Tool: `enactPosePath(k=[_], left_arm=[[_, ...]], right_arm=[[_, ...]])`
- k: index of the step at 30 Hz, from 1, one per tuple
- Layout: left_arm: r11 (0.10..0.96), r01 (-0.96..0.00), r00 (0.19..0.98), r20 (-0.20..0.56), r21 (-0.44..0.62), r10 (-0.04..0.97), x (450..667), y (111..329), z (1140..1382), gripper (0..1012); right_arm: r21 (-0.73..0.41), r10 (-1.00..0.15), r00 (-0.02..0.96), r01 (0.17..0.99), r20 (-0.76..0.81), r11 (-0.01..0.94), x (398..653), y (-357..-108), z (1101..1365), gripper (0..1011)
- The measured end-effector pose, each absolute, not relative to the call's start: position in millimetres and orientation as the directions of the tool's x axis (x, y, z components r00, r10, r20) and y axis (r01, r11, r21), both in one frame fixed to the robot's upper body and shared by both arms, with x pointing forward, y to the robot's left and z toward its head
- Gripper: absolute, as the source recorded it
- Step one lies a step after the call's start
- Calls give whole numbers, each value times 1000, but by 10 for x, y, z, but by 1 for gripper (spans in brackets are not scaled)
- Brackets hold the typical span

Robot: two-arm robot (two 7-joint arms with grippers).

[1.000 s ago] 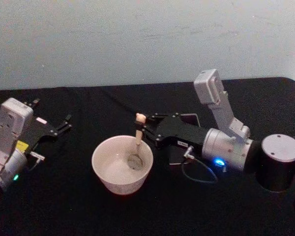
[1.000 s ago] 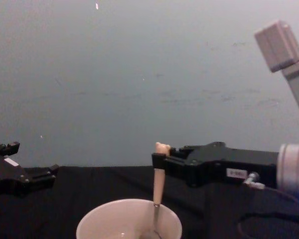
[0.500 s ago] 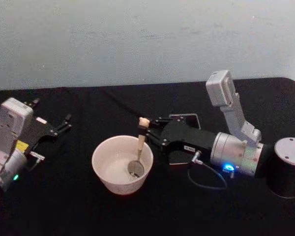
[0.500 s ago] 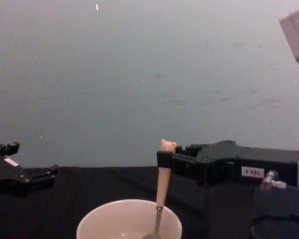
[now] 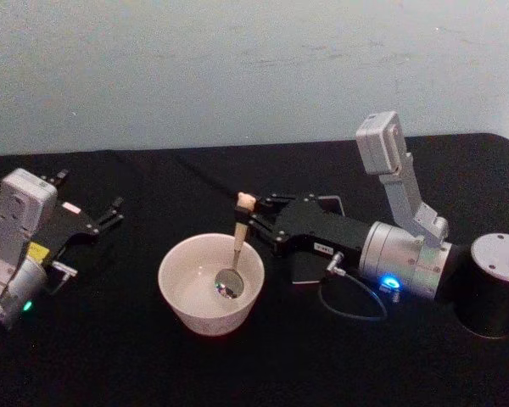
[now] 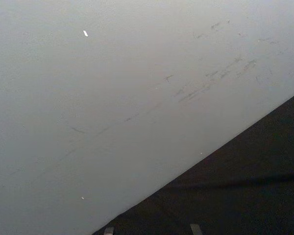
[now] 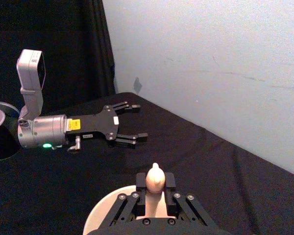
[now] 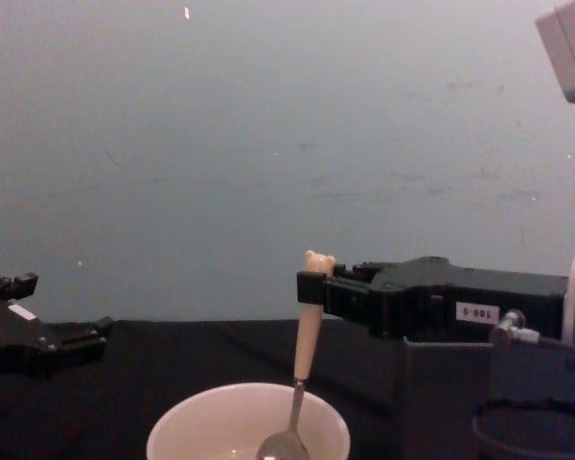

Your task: Pick up the stirring spoon with one hand, stir inside the cup, then place it back in its original position.

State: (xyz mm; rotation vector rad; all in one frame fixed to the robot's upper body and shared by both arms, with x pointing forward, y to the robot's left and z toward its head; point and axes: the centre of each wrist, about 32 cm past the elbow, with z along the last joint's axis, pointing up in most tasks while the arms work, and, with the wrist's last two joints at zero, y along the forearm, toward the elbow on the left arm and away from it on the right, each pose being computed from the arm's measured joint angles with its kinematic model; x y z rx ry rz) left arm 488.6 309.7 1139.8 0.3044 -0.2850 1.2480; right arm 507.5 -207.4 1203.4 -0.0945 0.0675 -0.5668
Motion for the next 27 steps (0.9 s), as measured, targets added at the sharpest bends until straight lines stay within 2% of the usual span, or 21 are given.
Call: enactPosePath(k=[27], left_arm=[[287,-955,292,374,70,880,4886,3097,11398,1001]], right_arm=[[-52,-607,776,608,-172,792,5134,-2256,12242,223]])
